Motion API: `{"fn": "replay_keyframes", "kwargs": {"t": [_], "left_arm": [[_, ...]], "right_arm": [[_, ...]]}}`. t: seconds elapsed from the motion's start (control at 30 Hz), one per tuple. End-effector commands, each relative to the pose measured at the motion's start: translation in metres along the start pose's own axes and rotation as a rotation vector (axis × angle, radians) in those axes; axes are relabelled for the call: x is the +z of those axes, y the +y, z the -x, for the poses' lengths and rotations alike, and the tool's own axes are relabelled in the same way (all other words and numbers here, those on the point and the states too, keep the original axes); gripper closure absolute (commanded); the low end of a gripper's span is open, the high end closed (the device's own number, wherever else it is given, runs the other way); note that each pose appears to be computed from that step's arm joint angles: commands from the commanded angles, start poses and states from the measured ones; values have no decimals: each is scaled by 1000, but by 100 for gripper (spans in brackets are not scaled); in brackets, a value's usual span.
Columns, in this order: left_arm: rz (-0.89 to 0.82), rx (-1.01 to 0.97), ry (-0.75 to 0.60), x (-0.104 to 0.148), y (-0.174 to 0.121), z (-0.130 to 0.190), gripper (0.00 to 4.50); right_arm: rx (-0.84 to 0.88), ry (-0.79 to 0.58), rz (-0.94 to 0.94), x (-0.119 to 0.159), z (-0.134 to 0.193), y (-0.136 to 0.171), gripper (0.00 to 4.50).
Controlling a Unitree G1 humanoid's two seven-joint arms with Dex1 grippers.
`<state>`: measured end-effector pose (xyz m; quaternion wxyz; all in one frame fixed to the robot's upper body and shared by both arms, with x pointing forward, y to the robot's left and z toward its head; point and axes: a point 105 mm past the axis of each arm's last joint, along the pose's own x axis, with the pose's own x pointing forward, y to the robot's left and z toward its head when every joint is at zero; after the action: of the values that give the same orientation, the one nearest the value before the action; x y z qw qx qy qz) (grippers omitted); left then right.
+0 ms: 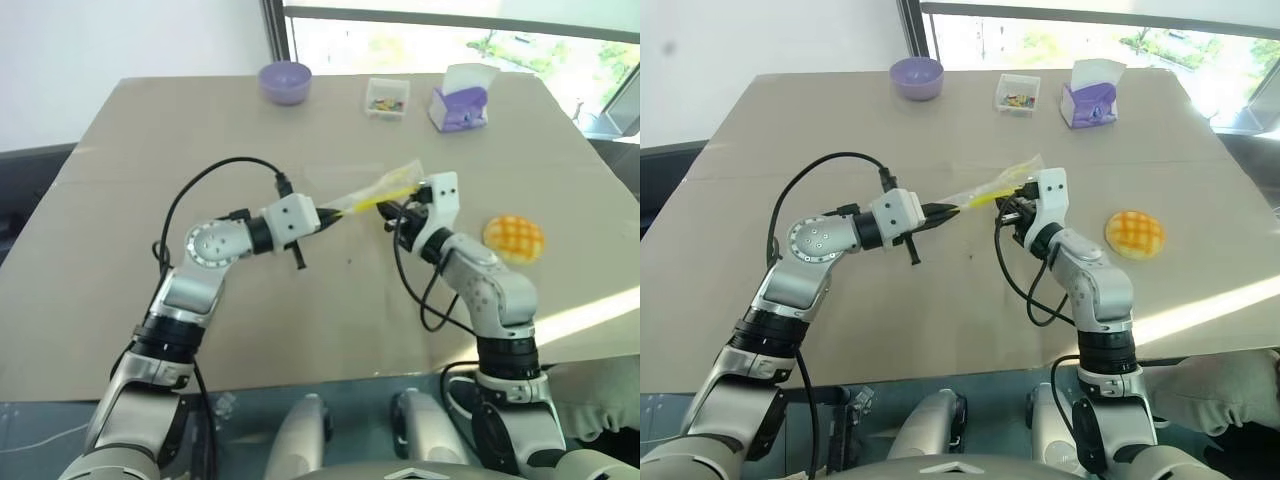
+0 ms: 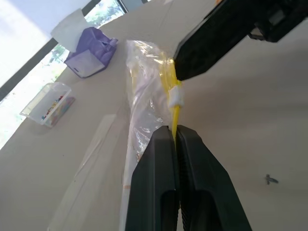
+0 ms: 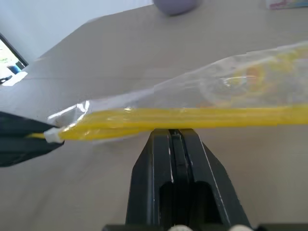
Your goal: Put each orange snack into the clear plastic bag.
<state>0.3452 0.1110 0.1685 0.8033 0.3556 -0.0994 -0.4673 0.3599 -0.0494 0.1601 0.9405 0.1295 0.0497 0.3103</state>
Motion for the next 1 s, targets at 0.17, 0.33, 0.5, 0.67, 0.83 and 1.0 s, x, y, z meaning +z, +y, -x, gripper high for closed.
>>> {"fn": "replay_keyframes", "kwargs": {"t": [0.17,0.33,0.5,0.67,0.83,1.0], "left_arm": [[-26,-6,-34,11,7,5,450],[-40,-26,-52,16,5,4,450],[-48,-34,-73,22,6,2,450],[-121,-58,-66,19,6,2,450],[-230,-91,-100,19,5,0,450],[-225,-105,-151,17,6,-3,450]], "right_arm": [[102,-129,-113,27,8,16,444],[72,-109,-33,23,8,12,444],[-40,-51,400,8,-4,3,444],[-47,-17,829,-6,-9,-2,444],[-98,48,1198,-7,-1,-23,444],[-129,46,1036,-3,9,-27,444]]}}
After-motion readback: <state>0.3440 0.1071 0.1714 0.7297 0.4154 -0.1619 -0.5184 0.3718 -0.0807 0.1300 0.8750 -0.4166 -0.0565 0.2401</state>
